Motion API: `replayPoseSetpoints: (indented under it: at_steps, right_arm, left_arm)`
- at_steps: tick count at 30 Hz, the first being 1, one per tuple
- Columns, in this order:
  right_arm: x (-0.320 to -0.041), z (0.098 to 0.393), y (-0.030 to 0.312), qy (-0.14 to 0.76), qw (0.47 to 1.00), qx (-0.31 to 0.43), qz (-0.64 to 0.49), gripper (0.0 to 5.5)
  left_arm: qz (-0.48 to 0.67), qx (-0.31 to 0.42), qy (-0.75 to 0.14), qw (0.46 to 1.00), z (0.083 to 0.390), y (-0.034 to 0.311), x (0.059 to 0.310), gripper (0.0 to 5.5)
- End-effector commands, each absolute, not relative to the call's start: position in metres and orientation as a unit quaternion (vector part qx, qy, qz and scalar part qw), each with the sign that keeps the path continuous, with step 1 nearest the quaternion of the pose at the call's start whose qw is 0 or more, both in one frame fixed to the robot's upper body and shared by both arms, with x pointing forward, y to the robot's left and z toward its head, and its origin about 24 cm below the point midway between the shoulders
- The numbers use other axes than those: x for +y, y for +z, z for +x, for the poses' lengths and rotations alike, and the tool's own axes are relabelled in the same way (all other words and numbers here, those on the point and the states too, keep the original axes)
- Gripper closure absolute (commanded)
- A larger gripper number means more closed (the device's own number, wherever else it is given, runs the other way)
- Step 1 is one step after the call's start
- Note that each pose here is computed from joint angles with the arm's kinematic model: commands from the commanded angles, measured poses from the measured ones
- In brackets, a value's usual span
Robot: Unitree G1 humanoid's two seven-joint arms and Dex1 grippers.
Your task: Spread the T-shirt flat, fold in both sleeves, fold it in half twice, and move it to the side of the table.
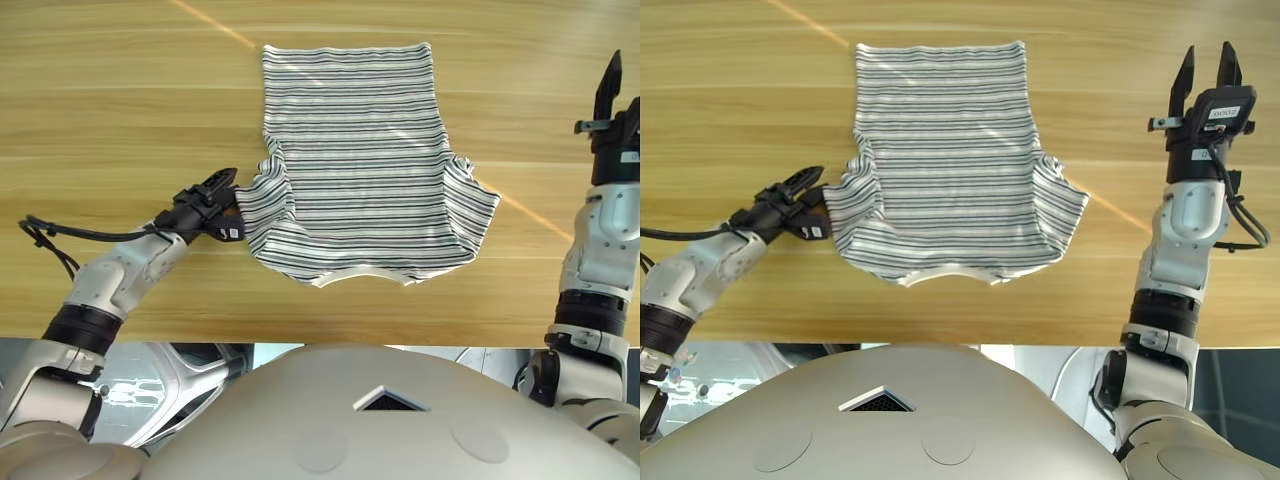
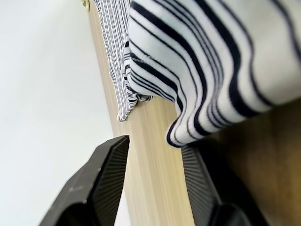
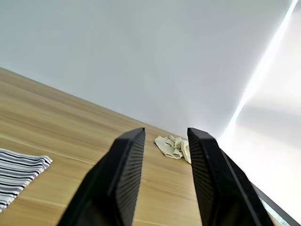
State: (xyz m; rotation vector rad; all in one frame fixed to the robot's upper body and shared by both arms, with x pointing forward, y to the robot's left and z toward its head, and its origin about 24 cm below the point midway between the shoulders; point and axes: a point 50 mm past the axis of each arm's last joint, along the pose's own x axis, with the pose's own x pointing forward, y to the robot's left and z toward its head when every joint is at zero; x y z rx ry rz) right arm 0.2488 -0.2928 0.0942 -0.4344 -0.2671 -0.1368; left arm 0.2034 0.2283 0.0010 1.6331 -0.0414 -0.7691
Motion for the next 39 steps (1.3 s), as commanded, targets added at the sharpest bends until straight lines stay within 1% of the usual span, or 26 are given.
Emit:
replayPoseSetpoints:
  at_steps: [1, 7, 15, 22, 28, 35, 39]
  right_arm:
    - [-0.290, 0.256, 0.096, -0.064, 0.967, -0.135, -0.209, 3.84]
    - [-0.290, 0.258, 0.095, -0.064, 0.967, -0.132, -0.208, 3.84]
    - [-0.288, 0.261, 0.095, -0.061, 0.967, -0.132, -0.208, 3.84]
    - [-0.283, 0.269, 0.092, -0.053, 0.969, -0.129, -0.204, 3.84]
    - [-0.284, 0.268, 0.089, -0.054, 0.969, -0.127, -0.203, 3.84]
    - [-0.287, 0.266, 0.085, -0.060, 0.970, -0.124, -0.200, 3.84]
    - [-0.287, 0.265, 0.083, -0.063, 0.970, -0.122, -0.199, 3.84]
  left_arm:
    - [0.706, 0.104, -0.447, 0.539, 0.144, -0.041, 0.250, 3.37]
    - [0.696, 0.104, -0.471, 0.532, 0.137, -0.032, 0.250, 3.37]
    - [0.662, 0.089, -0.506, 0.546, 0.130, -0.027, 0.238, 3.37]
    - [0.646, 0.076, -0.523, 0.552, 0.132, -0.030, 0.227, 3.37]
    - [0.647, 0.096, -0.515, 0.555, 0.141, -0.040, 0.235, 3.37]
    - [0.646, 0.089, -0.531, 0.541, 0.148, -0.045, 0.232, 3.37]
    - [0.646, 0.087, -0.551, 0.521, 0.149, -0.046, 0.232, 3.37]
